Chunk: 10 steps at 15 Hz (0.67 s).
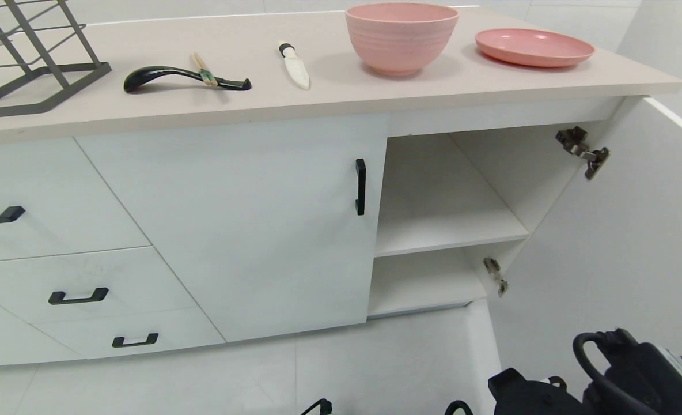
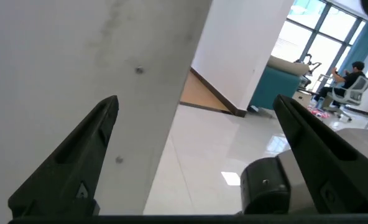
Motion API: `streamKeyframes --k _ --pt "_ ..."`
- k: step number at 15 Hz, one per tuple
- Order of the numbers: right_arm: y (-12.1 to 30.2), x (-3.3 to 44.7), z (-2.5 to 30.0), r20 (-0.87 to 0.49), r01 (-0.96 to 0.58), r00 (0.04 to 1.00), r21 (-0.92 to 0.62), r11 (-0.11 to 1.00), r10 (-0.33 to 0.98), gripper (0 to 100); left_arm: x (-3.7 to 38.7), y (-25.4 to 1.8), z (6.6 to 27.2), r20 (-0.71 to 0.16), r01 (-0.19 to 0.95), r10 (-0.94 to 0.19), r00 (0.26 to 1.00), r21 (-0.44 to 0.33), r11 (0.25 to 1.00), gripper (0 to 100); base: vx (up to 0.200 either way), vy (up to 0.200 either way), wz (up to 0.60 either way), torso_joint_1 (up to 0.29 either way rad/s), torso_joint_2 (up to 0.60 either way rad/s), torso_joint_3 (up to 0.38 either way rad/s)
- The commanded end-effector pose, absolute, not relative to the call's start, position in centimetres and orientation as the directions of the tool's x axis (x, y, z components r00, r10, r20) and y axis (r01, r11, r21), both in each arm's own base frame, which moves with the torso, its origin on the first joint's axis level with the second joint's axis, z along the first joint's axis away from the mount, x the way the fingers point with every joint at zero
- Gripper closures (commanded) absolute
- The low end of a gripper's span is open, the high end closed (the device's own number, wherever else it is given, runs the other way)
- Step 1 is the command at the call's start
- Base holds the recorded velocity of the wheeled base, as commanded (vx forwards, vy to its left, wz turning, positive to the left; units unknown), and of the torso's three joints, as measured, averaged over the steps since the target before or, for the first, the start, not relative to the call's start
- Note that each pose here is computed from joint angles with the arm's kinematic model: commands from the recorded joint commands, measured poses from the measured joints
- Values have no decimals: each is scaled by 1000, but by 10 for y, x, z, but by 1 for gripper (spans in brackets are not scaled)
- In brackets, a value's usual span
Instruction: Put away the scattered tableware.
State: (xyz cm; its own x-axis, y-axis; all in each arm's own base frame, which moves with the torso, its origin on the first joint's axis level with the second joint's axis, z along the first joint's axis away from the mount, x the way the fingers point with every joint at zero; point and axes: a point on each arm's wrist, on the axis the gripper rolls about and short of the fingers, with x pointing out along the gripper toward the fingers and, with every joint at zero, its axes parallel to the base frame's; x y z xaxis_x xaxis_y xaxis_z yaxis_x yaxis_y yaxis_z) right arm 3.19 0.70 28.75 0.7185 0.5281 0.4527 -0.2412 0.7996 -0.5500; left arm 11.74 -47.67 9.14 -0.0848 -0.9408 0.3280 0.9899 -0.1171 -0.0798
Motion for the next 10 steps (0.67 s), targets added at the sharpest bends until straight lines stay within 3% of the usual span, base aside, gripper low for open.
streamKeyframes --k 1,3,5,6,8,10 --pt "7 33 287 450 -243 720 -549 800 528 0 130 -476 87 329 992 -943 -59 -84 -92 0 0 0 0 0 0 0" --pt "8 31 288 455 -239 714 -555 797 532 0 149 -468 101 411 997 -911 -30 -52 -56 0 0 0 0 0 0 0" --pt "10 23 288 466 -229 705 -564 793 535 0 226 -425 159 565 980 -804 185 -47 192 0 0 0 0 0 0 0" --pt "9 24 285 461 -232 709 -561 794 533 0 247 -400 185 605 965 -758 244 -77 249 0 0 0 0 0 0 0" --pt "8 29 274 433 -258 729 -542 800 529 0 247 -357 205 585 952 -756 293 -103 289 0 0 0 0 0 0 0" --pt "6 36 259 393 -295 750 -522 801 532 0 222 -317 210 508 943 -796 328 -129 307 0 0 0 0 0 0 0"
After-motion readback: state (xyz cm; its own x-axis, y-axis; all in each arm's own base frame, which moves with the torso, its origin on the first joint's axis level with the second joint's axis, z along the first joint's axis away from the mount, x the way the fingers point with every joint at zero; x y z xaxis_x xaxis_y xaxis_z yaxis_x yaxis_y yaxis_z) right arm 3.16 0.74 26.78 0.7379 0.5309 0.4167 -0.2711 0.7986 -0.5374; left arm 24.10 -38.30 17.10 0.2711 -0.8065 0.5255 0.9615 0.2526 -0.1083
